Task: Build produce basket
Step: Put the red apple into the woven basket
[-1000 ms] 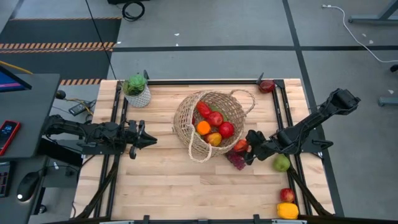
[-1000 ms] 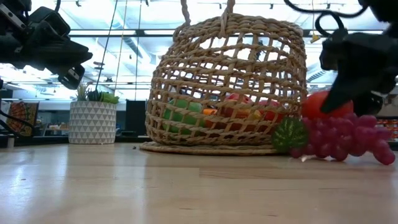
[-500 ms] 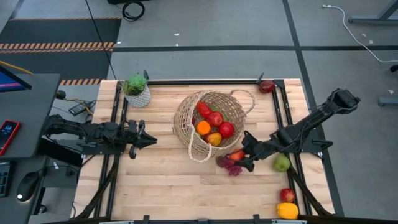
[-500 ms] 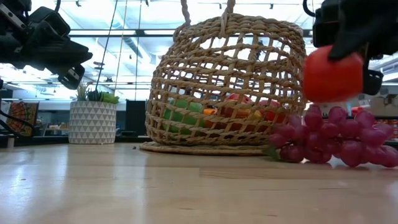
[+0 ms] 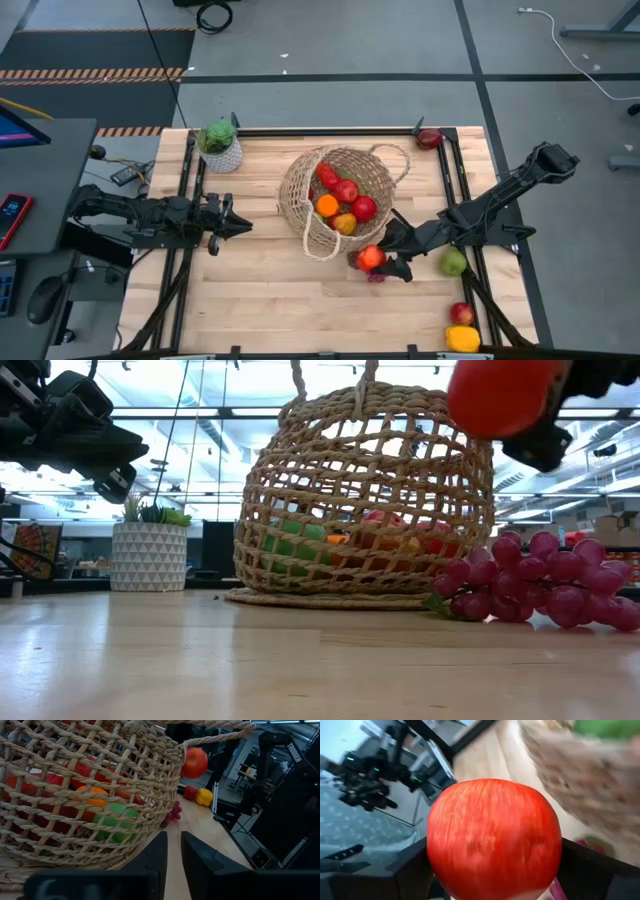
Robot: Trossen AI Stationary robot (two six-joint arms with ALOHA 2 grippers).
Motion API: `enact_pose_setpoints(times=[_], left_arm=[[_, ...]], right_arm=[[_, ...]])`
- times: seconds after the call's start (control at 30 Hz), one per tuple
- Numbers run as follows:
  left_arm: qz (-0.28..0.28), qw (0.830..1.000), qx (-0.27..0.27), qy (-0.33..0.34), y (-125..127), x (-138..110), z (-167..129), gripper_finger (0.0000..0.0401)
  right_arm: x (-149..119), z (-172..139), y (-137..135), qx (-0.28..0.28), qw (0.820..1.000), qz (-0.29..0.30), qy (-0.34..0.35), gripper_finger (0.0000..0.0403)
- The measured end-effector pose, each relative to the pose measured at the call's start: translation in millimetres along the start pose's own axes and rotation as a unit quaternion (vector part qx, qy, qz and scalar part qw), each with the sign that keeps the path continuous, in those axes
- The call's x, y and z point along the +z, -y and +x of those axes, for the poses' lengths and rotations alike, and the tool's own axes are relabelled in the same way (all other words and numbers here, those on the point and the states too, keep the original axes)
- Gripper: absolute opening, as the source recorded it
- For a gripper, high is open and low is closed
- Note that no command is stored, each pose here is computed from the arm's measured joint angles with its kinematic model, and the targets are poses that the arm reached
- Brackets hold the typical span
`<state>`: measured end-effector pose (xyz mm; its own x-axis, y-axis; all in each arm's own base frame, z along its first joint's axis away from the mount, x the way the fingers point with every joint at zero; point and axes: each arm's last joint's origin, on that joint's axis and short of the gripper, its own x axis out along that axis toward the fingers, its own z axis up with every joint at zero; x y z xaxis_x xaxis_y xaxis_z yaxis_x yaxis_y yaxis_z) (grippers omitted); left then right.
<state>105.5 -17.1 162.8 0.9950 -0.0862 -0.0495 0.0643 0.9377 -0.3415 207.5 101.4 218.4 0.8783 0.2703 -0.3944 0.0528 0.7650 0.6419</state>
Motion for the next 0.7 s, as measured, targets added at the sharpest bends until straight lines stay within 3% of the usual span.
enact_pose_setpoints(times=[0.23, 0.43, 0.7], left_arm=[[0.000, 1.000, 0.000, 0.000, 0, 0, 0, 0.0057], [0.000, 1.000, 0.000, 0.000, 0, 0, 0, 0.0063], [0.000, 1.000, 0.000, 0.000, 0, 0, 0, 0.0058]], right_arm=[[11, -2, -13, 0.074, 0.996, -0.004, 0.050, 0.0355], [24, -7, -27, 0.152, 0.981, 0.010, 0.117, 0.0355], [42, -16, -32, 0.120, 0.953, 0.051, 0.273, 0.0355]])
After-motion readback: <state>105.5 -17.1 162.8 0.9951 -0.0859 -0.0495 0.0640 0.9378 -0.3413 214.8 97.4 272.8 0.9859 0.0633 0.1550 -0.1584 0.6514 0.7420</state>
